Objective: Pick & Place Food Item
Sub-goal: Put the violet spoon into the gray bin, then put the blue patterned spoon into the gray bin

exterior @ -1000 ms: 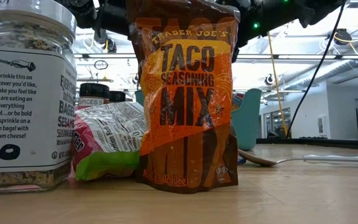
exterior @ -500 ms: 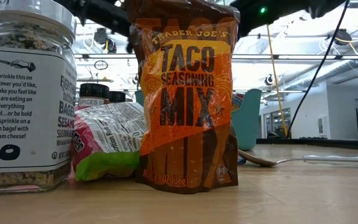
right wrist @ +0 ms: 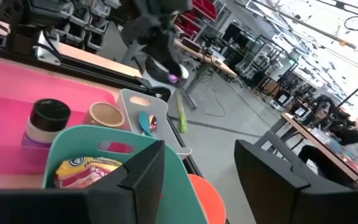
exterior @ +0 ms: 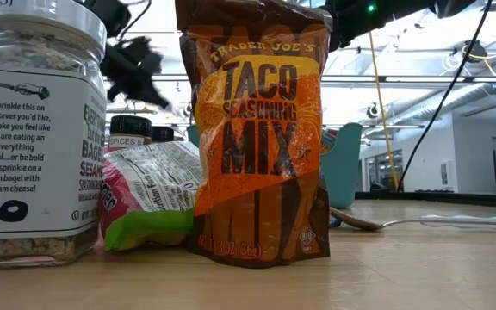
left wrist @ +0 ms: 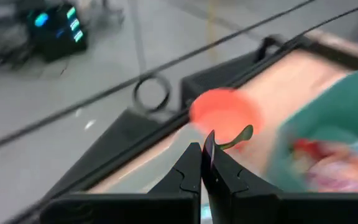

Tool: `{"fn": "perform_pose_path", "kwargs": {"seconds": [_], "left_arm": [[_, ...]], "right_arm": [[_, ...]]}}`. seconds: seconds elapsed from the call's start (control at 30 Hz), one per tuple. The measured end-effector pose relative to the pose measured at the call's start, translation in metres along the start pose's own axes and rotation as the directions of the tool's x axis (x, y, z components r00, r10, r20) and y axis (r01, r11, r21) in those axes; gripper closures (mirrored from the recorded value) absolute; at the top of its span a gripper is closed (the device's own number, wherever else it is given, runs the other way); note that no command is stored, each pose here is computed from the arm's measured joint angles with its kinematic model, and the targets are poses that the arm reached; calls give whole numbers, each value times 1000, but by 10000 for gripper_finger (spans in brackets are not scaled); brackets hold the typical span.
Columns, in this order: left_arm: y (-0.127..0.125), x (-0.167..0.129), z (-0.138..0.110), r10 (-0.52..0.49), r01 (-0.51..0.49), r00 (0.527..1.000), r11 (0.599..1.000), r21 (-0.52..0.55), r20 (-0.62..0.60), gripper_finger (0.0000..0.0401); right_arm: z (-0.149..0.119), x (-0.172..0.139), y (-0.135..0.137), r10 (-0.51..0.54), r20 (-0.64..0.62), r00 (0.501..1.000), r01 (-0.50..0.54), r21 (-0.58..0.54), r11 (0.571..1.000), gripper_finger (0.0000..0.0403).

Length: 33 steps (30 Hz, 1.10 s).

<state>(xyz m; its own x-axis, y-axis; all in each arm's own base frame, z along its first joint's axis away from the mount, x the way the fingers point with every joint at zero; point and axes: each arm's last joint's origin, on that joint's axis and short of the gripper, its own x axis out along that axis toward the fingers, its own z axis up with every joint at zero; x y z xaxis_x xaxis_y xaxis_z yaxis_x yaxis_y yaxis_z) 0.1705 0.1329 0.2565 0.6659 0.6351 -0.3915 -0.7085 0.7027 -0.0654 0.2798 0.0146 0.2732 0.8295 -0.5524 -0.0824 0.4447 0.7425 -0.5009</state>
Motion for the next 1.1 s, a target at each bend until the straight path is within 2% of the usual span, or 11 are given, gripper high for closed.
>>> {"fn": "perform_pose_path", "kwargs": {"seconds": [0.13, 0.33, 0.57, 0.67, 0.87, 1.1], "left_arm": [[23, -1, -15, 82, -85, 996, 994, -75, -32, 397], [43, 8, -38, -69, 46, 990, 982, -182, -121, 398], [45, 31, -58, -90, 34, 964, 974, -223, -248, 397], [44, 39, -58, -90, 27, 966, 967, -254, -241, 393], [46, 43, -55, -50, -14, 971, 964, -267, -232, 338], [46, 42, -54, -29, -33, 974, 964, -265, -227, 252]], "right_arm": [[-1, 1, -1, -6, -7, 1000, 6, 4, 1000, 223], [-1, 1, -1, -4, -5, 1000, 4, 6, 1000, 226], [-1, 1, -1, -5, -6, 1000, 5, 6, 1000, 229], [-1, 1, -1, -5, -6, 1000, 5, 6, 1000, 231], [-2, 2, -1, -2, -13, 1000, 2, 0, 1000, 228], [-3, 2, -1, -1, -17, 1000, 1, -4, 1000, 231]]}}
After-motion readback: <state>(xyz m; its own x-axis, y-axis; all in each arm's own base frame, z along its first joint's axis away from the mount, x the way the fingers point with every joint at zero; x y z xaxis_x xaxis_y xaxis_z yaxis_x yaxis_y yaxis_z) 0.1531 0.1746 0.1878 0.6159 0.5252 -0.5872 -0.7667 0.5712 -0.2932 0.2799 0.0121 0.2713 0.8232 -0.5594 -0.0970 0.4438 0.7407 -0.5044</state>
